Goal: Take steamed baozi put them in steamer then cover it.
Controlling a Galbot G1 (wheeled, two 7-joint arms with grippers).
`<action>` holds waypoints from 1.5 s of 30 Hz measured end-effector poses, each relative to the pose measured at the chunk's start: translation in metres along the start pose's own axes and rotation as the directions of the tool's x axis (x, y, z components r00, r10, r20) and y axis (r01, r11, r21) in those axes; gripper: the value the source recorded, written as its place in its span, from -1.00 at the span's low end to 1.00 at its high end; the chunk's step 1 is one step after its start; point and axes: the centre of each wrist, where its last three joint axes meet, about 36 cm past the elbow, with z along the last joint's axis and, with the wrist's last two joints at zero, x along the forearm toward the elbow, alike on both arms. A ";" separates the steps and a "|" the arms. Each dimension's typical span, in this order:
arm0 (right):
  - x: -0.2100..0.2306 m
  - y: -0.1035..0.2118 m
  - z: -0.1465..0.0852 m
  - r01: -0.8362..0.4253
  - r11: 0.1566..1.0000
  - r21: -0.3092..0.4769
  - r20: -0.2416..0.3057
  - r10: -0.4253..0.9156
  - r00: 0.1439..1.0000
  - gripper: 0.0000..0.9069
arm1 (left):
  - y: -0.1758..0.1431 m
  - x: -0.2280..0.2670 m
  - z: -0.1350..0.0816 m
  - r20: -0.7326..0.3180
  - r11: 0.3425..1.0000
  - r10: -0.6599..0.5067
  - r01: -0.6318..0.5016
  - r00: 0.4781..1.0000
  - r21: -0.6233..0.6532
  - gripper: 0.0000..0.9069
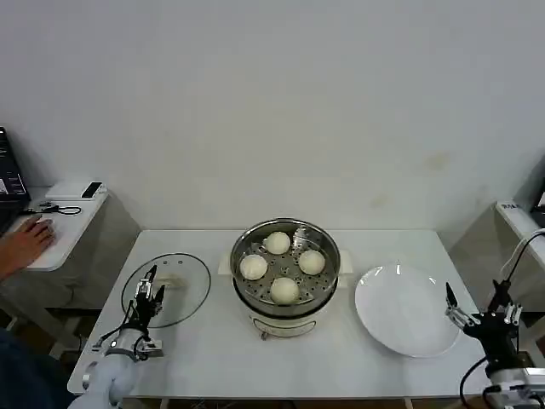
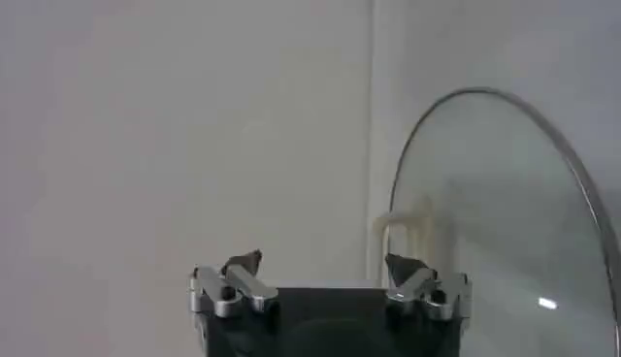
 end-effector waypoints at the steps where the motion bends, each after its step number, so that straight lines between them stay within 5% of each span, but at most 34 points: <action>1: 0.001 0.000 0.001 0.000 1.000 0.000 -0.003 0.000 1.000 1.00 | 0.000 -0.003 0.001 -0.001 1.000 0.000 0.000 1.000 -0.004 1.00; 20: 0.009 0.005 0.012 -0.006 1.000 -0.008 -0.026 0.005 1.000 1.00 | 0.002 -0.048 0.011 -0.009 0.999 -0.009 0.009 1.000 -0.044 1.00; 23: 0.008 0.005 0.014 -0.009 1.000 -0.012 -0.028 0.009 1.000 1.00 | 0.003 -0.055 0.012 -0.010 0.999 -0.014 0.014 1.000 -0.048 -0.89; 24: 0.008 0.005 0.015 -0.010 1.000 -0.014 -0.030 0.009 1.000 1.00 | 0.003 -0.057 0.012 -0.010 0.999 -0.015 0.014 1.000 -0.049 -1.00; 45: 0.004 0.014 0.019 0.018 1.000 -0.016 -0.034 -0.018 0.999 1.00 | 0.007 -0.042 0.018 -0.011 0.997 -0.029 0.029 1.000 -0.065 -1.00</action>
